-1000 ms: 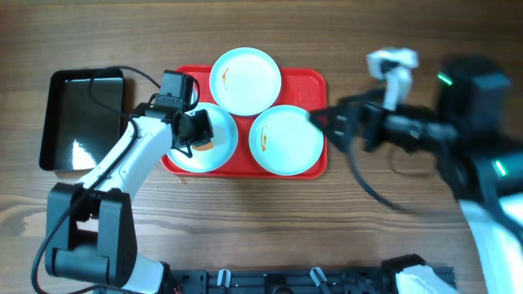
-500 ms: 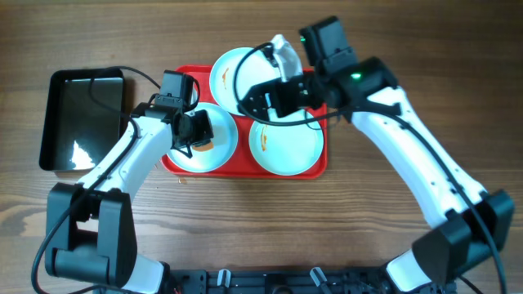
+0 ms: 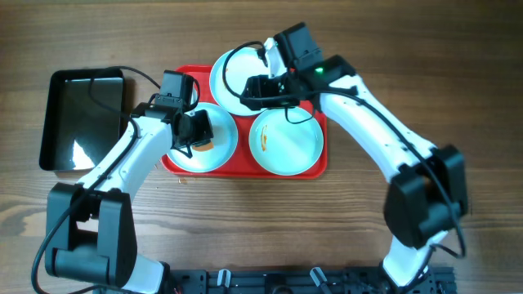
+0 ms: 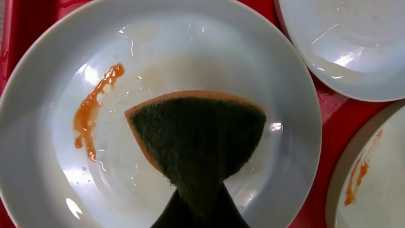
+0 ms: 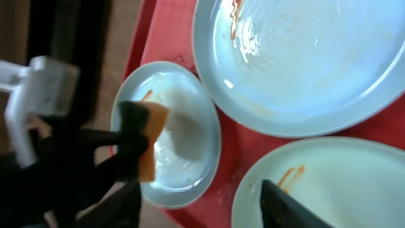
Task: Clean dirty plates on tray and stack at the side
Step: 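Move the right gripper to the top plate and grasp its rim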
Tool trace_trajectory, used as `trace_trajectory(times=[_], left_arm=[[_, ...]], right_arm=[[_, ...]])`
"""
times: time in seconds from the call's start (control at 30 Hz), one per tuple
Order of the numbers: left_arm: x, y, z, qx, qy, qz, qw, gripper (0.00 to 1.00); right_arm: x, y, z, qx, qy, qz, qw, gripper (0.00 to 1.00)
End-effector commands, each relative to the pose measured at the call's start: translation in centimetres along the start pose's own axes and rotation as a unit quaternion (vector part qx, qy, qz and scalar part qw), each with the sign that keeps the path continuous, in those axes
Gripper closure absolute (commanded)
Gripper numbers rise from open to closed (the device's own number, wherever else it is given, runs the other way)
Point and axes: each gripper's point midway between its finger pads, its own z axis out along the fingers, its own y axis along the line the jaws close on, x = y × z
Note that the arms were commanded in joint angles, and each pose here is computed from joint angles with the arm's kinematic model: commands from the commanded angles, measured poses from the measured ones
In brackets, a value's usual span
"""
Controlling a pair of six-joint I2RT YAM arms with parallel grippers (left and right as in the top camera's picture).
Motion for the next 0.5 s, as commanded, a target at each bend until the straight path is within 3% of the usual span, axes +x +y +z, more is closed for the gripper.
trace_trajectory(times=[0.0,0.13,0.47], left_arm=[[-0.3,0.6,0.1,-0.020,-0.005,-0.004,1.000,0.96],[-0.4,1.4,0.1,-0.043,-0.011,-0.004,0.999,0.96],[-0.4,1.4,0.1,-0.043,-0.011,-0.004,0.999,0.96]], right_arm=[[-0.7,0.2,2.1,0.003,-0.009,-0.005,1.000,0.48],[-1.0,0.0,3.6,0.008,-0.017,0.010,1.000,0.59],[1.5,0.3,8.5,0.048,0.005,-0.005,0.999,0.61]])
